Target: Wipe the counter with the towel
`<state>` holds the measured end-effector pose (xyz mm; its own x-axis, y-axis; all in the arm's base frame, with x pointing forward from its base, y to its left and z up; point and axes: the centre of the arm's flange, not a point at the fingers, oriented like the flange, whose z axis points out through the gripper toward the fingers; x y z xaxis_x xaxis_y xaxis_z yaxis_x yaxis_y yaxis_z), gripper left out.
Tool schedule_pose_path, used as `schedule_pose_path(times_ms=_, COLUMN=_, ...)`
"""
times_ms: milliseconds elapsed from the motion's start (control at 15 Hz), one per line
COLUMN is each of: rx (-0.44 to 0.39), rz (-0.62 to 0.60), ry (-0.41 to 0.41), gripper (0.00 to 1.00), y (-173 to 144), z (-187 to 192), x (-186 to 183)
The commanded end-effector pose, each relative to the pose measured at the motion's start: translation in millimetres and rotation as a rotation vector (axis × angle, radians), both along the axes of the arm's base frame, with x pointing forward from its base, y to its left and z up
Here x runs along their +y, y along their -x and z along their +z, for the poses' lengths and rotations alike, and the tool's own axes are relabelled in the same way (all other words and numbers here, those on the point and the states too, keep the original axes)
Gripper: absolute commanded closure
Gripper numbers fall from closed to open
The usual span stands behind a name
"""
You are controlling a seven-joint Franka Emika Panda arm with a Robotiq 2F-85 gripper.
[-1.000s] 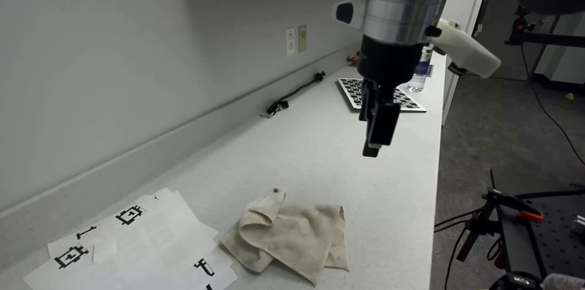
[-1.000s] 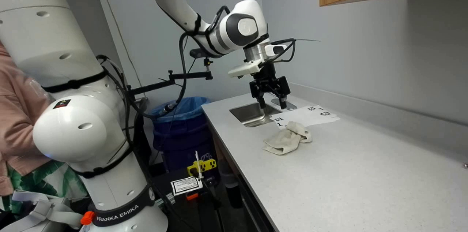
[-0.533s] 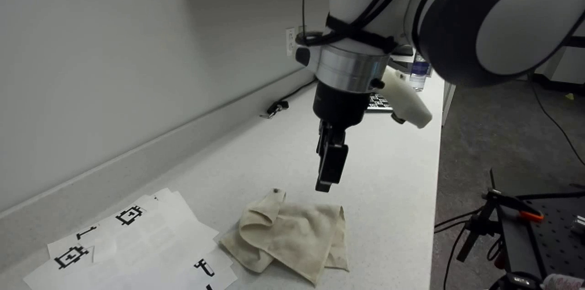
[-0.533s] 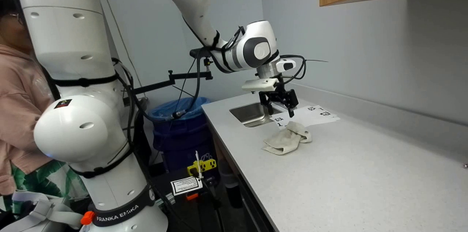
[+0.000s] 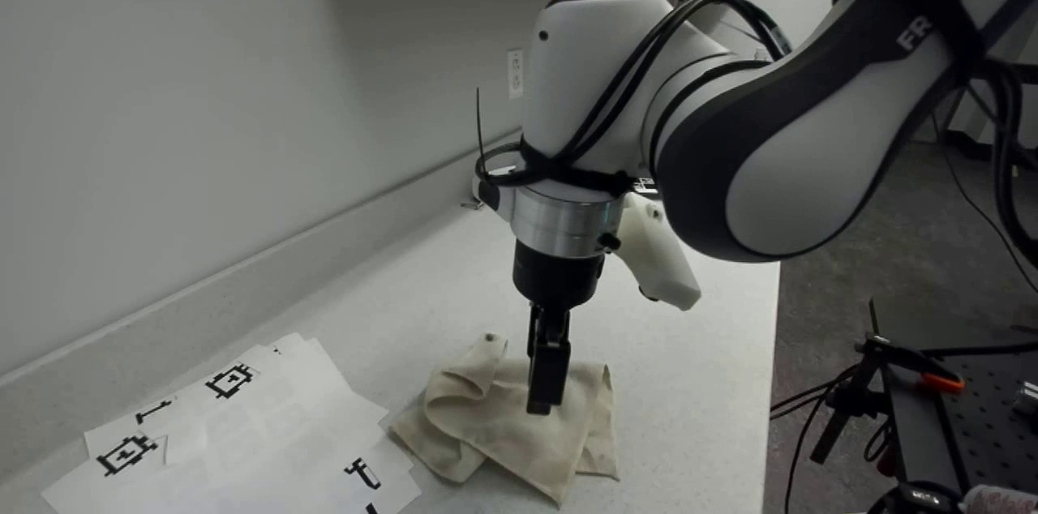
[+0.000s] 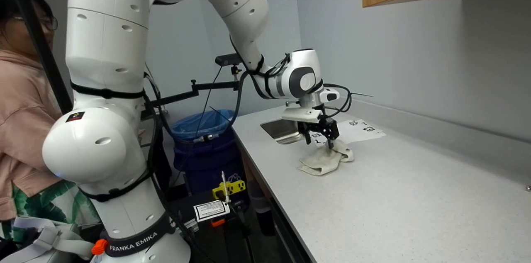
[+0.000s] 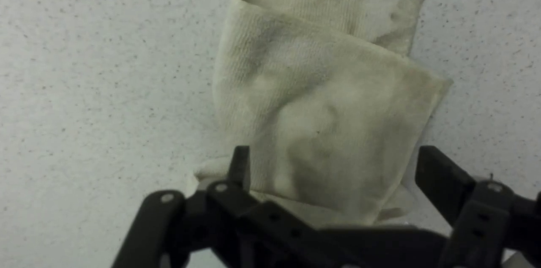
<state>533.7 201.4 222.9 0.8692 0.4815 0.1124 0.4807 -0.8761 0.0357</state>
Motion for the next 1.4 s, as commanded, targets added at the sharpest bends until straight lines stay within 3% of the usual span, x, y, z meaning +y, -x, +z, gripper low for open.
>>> schedule_pose_path(times_ms=0, rx=-0.061, rz=0.016, ry=0.004, gripper=0.0, y=-33, z=-21, x=3)
schedule_pose_path(times_ms=400, rx=-0.114, rz=0.001, ry=-0.053, gripper=0.0, y=-60, z=-40, x=11)
schedule_pose_path(times_ms=867, rx=-0.061, rz=0.002, ry=-0.043, gripper=0.03, y=-46, z=-64, x=18)
schedule_pose_path(times_ms=933, rx=-0.062, rz=-0.004, ry=-0.042, gripper=0.26, y=-46, z=-62, x=17)
schedule_pose_path(times_ms=1067, rx=-0.071, rz=-0.017, ry=-0.041, gripper=0.31, y=-47, z=-57, x=13)
schedule_pose_path(times_ms=1333, rx=-0.099, rz=-0.049, ry=-0.034, gripper=0.63, y=-44, z=-36, x=2)
